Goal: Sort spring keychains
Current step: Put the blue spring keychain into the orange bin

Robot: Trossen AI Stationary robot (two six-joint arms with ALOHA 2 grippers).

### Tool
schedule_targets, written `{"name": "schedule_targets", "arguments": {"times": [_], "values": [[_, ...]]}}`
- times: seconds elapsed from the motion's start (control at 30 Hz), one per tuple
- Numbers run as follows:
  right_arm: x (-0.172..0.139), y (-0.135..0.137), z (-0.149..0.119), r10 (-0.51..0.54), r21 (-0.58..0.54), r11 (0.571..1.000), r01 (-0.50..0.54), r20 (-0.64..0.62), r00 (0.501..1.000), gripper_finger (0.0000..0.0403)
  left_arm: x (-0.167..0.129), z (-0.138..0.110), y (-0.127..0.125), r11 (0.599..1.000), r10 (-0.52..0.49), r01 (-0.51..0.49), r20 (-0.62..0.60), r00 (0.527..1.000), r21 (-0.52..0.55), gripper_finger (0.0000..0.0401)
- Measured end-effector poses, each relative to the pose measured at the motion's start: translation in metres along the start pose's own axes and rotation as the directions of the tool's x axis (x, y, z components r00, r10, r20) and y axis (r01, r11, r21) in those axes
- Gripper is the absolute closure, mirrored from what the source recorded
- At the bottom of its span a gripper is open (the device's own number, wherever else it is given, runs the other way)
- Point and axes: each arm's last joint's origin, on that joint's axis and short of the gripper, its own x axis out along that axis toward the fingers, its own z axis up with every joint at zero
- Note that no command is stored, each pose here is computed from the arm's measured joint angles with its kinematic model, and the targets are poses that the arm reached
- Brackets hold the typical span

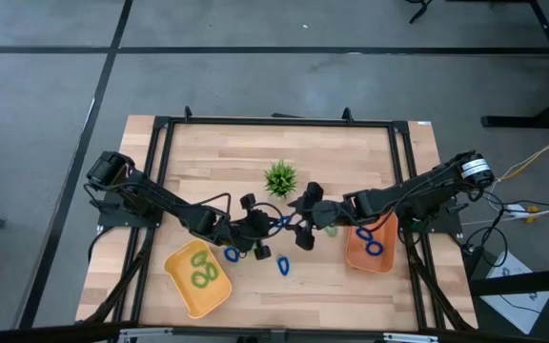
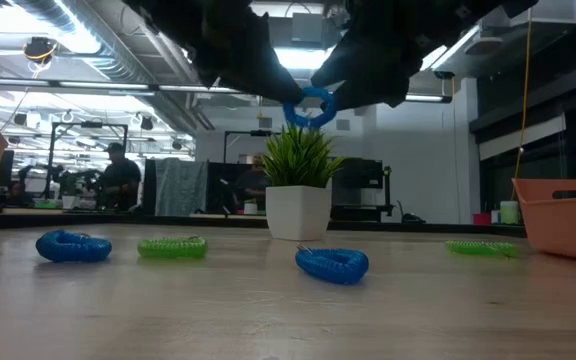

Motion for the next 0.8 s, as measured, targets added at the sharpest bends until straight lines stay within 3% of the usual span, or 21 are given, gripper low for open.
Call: {"name": "schedule_targets", "arguments": {"times": [0.17,0.33,0.8], "values": [[0.0,0.0,0.0,0.0,0.003,1.0,0.0,0.0,1.0,0.0114,0.0,0.0029,-0.0004,1.0,0.008,-0.008,0.028,1.0,0.008,0.0385],[0.0,-0.0001,-0.0002,0.0,0.002,1.0,0.0,-0.002,1.0,0.016,-0.0001,0.004,-0.0007,1.0,0.004,-0.005,0.037,0.999,0.003,0.0385],[-0.0001,0.0003,-0.0013,0.016,-0.002,1.0,-0.016,-0.016,1.0,0.0376,-0.0002,0.0041,-0.002,0.999,-0.034,0.034,0.031,0.999,-0.003,0.0385]]}}
